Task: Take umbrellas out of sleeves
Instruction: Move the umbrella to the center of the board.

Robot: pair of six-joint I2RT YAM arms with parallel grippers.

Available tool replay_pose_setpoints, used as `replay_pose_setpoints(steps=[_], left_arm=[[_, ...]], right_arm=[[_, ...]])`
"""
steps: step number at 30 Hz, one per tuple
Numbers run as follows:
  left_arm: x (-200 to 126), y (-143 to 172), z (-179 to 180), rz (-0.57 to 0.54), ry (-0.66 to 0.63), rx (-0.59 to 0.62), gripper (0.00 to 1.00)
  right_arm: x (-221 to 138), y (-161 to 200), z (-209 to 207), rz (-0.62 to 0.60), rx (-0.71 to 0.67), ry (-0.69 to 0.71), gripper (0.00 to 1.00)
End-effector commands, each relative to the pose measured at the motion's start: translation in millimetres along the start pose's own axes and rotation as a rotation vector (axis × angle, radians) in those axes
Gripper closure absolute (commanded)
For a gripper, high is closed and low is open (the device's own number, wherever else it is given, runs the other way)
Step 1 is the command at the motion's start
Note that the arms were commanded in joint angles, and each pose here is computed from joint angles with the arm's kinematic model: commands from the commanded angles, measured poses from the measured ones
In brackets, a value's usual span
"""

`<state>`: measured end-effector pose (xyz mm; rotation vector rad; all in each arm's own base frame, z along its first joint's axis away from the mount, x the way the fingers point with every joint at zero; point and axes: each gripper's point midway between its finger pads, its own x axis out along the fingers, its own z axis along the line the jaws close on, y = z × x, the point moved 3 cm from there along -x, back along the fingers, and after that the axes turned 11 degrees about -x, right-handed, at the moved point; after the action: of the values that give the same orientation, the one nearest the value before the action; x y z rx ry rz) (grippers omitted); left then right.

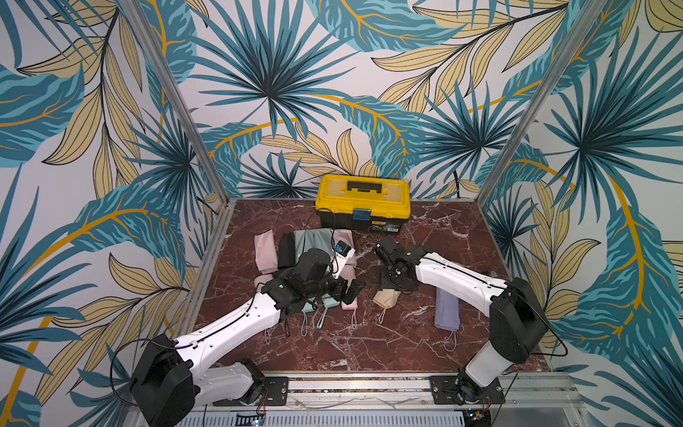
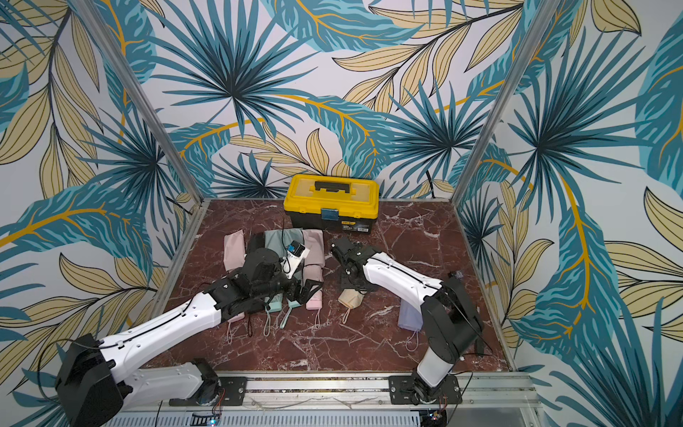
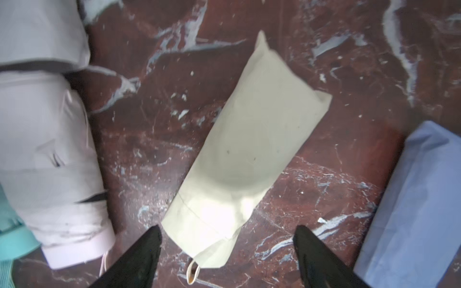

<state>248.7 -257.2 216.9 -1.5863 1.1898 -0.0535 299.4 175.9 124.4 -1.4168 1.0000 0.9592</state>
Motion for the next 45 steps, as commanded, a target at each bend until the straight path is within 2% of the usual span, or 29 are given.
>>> replay_pose_setpoints(steps=[1,4,8,14,18,20,24,26,29,34,41,45], left_arm=[[-3.5,-0.5,-0.2,-0.022,-0.002,-0.004,0.00],[-2.2,2.2,0.5,-0.014,-0.001,-0.007,0.01],[-2.9,4.4,0.6,-0.011,0.002,-0.008,0.00],[-3.6,5.8,1.2,-0.010,0.001,0.004,0.00],[-2.9,6.2,0.8,-0.007,0.004,0.007,0.00],[-2.1,6.3,1.0,-0.004,0.003,0.008,0.00],[2.1,5.8,1.1,0.005,0.004,0.009,0.01],[5.1,5.7,0.8,0.014,0.007,0.009,0.00],[6.7,3.3,-0.8,0.014,0.013,0.008,0.00],[7.1,1.4,-1.4,0.013,0.014,0.007,0.00],[5.2,0.8,-2.6,0.008,0.020,0.011,0.00],[2.9,0.6,-3.6,0.003,0.024,0.014,0.00]], right_arm=[[-0.4,1.1,-21.2,0.032,0.235,0.105,0.13],[8.1,-2.1,-19.3,0.038,0.308,0.048,0.13],[35.9,4.5,-10.2,0.154,0.396,-0.050,0.13],[60.0,4.4,-0.8,0.186,0.374,-0.064,0.14],[67.5,10.5,-0.4,0.194,0.366,-0.070,0.21],[67.9,8.9,-1.7,0.180,0.310,-0.062,0.26],[64.8,-1.3,2.0,0.145,0.096,-0.071,0.28],[63.1,-5.2,8.5,0.120,-0.023,-0.118,0.29],[62.2,-4.3,14.3,0.137,-0.150,-0.153,0.30],[62.2,-7.4,8.3,0.153,-0.292,-0.091,0.42],[53.5,-19.7,6.2,0.109,-0.507,0.049,0.41],[50.5,-23.9,9.4,0.084,-0.553,0.048,0.39]])
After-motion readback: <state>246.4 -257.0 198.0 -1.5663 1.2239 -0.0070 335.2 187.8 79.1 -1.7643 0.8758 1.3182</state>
